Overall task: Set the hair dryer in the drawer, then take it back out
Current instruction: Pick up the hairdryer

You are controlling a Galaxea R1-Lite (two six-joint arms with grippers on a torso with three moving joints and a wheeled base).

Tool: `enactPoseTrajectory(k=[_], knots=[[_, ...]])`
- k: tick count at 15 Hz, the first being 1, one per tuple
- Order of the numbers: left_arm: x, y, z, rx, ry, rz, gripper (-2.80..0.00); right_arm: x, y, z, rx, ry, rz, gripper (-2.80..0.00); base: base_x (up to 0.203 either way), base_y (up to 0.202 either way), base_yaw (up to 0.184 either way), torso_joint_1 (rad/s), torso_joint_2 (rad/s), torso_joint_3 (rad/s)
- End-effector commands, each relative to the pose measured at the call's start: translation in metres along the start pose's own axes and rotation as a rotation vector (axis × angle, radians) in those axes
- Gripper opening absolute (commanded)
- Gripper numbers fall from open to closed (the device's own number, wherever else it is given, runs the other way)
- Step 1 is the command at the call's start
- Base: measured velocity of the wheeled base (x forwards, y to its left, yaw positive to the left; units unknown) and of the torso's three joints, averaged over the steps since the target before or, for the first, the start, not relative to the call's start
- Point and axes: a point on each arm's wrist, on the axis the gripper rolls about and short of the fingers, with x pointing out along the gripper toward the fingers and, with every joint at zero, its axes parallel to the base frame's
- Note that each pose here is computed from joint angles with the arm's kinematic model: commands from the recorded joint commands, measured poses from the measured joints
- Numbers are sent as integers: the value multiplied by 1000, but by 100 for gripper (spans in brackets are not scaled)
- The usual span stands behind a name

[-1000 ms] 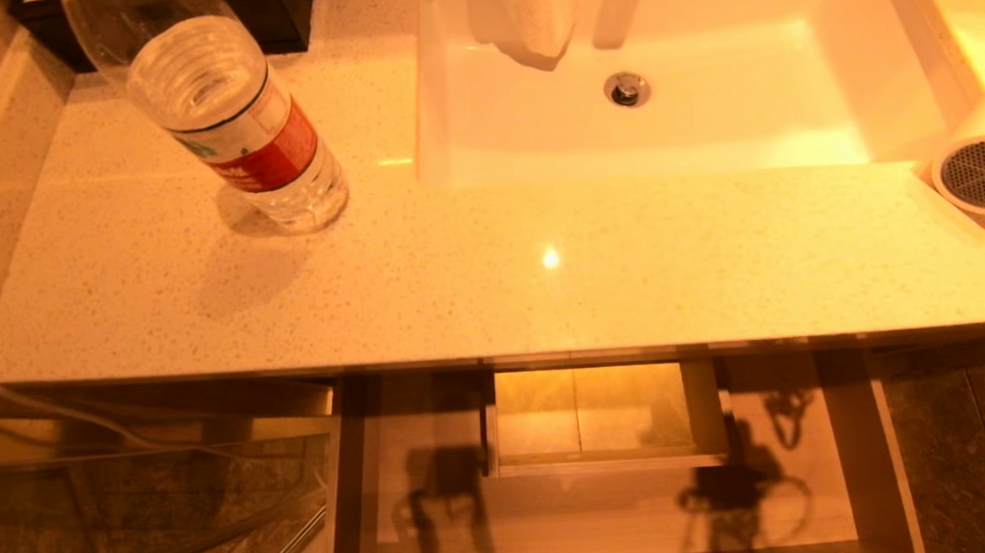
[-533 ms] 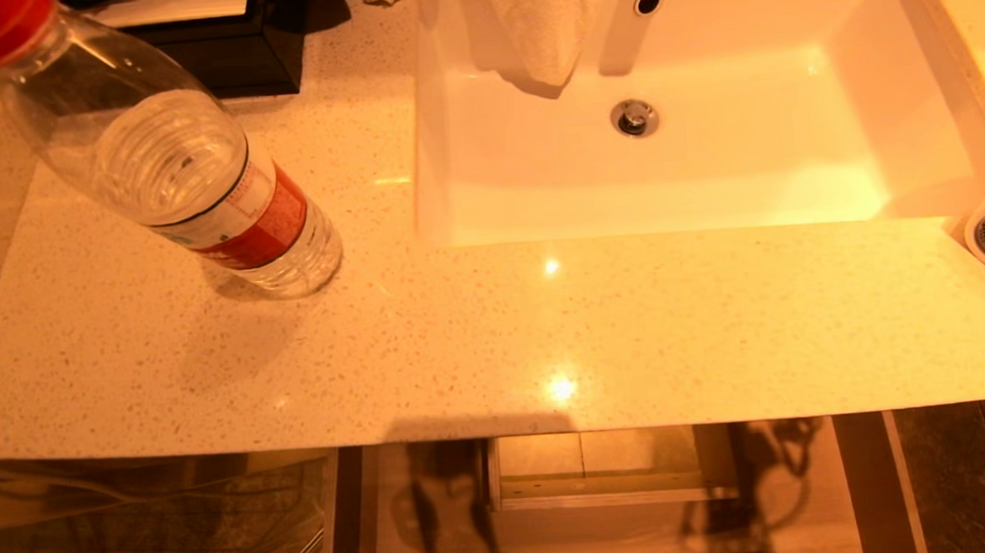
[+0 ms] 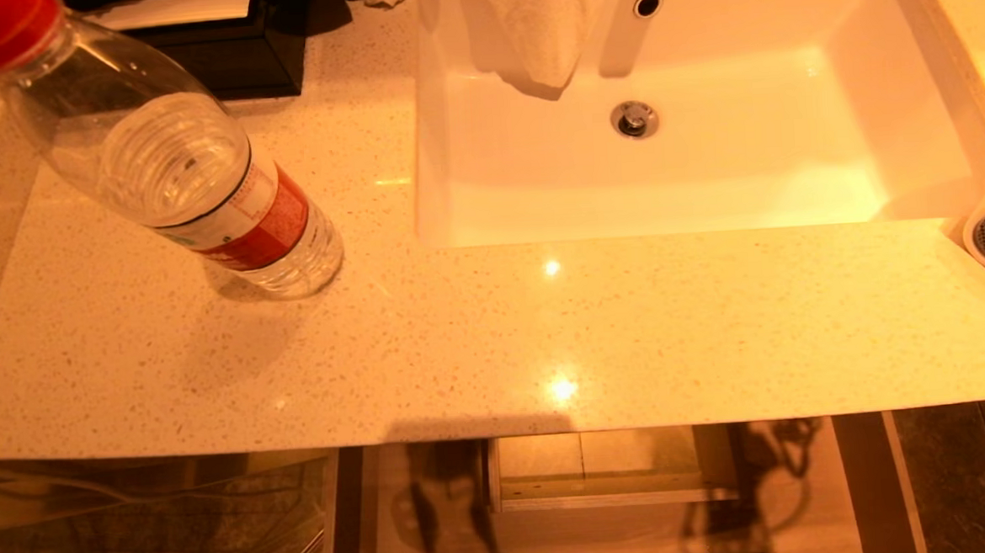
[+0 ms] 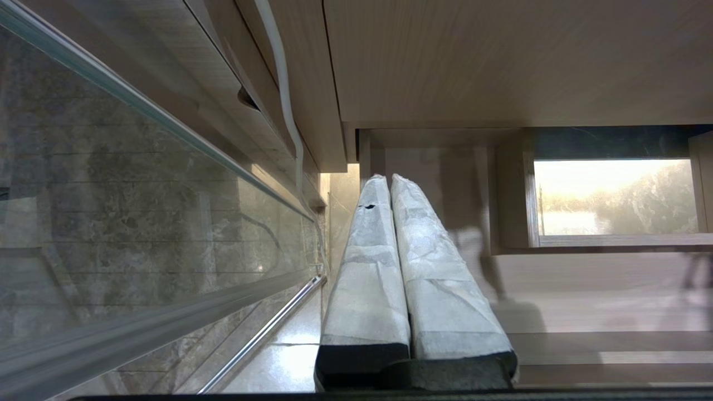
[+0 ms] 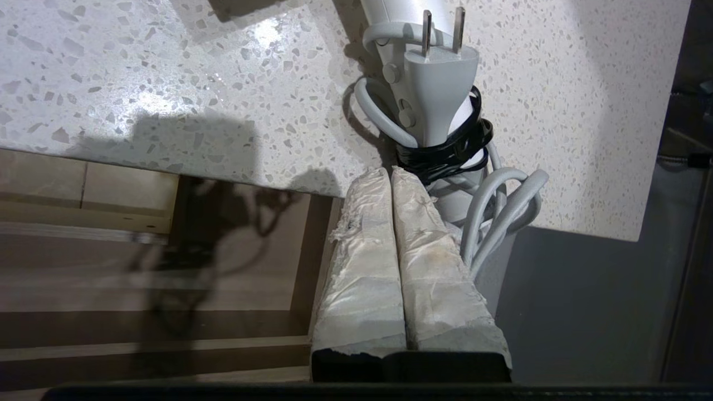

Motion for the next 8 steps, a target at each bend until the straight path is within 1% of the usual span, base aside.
enactPoseTrajectory(k=[1, 2, 4, 5, 6, 8], knots=[[0, 0, 0, 0, 1, 0, -280, -1, 0, -1, 20, 6, -7, -280, 0, 0, 0, 0, 0, 0], [0, 0, 0, 0, -1, 0, -280, -1, 0, -1, 29, 10, -18, -280, 0, 0, 0, 0, 0, 0], [0, 0, 0, 0, 1, 0, -280, 2, -1, -2, 32, 48, -61, -280, 0, 0, 0, 0, 0, 0], [0, 0, 0, 0, -1, 0, -280, 4, -1, -1, 47, 62, -69, -280, 0, 0, 0, 0, 0, 0], [0, 0, 0, 0, 1, 0, -280, 6, -1, -1, 81, 74, -76, -280, 0, 0, 0, 0, 0, 0], [0, 0, 0, 0, 0, 0, -280, 7, -1, -4, 121, 114, -143, -280, 0, 0, 0, 0, 0, 0]])
